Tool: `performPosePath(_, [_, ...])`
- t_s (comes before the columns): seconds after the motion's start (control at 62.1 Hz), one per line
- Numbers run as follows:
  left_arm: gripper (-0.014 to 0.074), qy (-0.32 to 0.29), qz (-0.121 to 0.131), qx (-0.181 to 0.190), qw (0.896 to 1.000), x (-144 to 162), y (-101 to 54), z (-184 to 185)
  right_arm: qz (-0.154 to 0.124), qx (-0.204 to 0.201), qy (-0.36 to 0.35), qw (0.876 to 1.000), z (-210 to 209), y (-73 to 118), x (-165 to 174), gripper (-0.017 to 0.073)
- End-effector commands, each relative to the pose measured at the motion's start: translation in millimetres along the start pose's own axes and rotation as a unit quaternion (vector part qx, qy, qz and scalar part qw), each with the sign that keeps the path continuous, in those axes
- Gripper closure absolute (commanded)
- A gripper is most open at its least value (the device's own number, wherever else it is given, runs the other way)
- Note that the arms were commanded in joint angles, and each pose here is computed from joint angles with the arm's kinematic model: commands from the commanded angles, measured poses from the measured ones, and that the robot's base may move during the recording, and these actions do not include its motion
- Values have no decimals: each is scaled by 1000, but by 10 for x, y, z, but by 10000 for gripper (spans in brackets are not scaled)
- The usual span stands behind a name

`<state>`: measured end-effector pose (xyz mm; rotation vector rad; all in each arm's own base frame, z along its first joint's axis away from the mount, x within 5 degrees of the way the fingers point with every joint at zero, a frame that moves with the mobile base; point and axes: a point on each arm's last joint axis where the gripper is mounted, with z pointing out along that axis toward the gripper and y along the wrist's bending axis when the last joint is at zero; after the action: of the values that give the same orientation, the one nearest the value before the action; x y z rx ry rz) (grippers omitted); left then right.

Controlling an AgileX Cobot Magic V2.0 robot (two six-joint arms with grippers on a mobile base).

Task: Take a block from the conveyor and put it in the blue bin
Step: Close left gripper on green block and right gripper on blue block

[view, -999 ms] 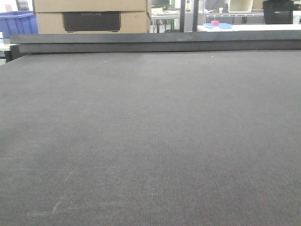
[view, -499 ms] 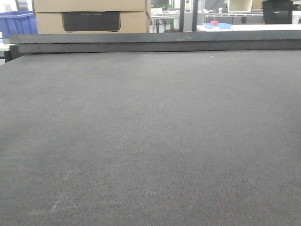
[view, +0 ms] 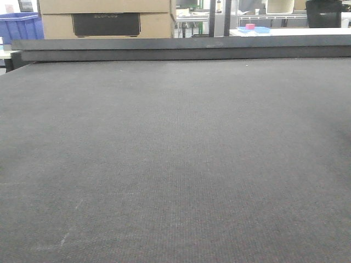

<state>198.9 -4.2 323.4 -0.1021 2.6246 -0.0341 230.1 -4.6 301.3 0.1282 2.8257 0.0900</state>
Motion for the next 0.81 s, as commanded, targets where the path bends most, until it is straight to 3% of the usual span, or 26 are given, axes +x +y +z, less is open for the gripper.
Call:
performPosePath(0.0, [705,6,-3,2,1000,-29,-5,30,6,3,17,1000,111,-18,-123,540])
performPosePath(0.145, [705,9,-3,2,1000,-30,-5,41,7,6,35,999,284,-22,-300,282])
performPosePath(0.209, [705,13,-3,2,1000,-22,-4,41,13,8,45,999,352,-55,-351,216])
performPosePath(0.467, [705,29,-3,0,1000,6,-1,42,53,20,58,997,470,-327,-408,197])
performPosePath(0.596, [705,28,-3,0,1000,3,-1,42,36,21,61,997,544,-378,-435,197])
performPosePath(0.789, [705,26,-3,0,1000,0,-2,42,35,21,73,996,753,-395,-439,197])
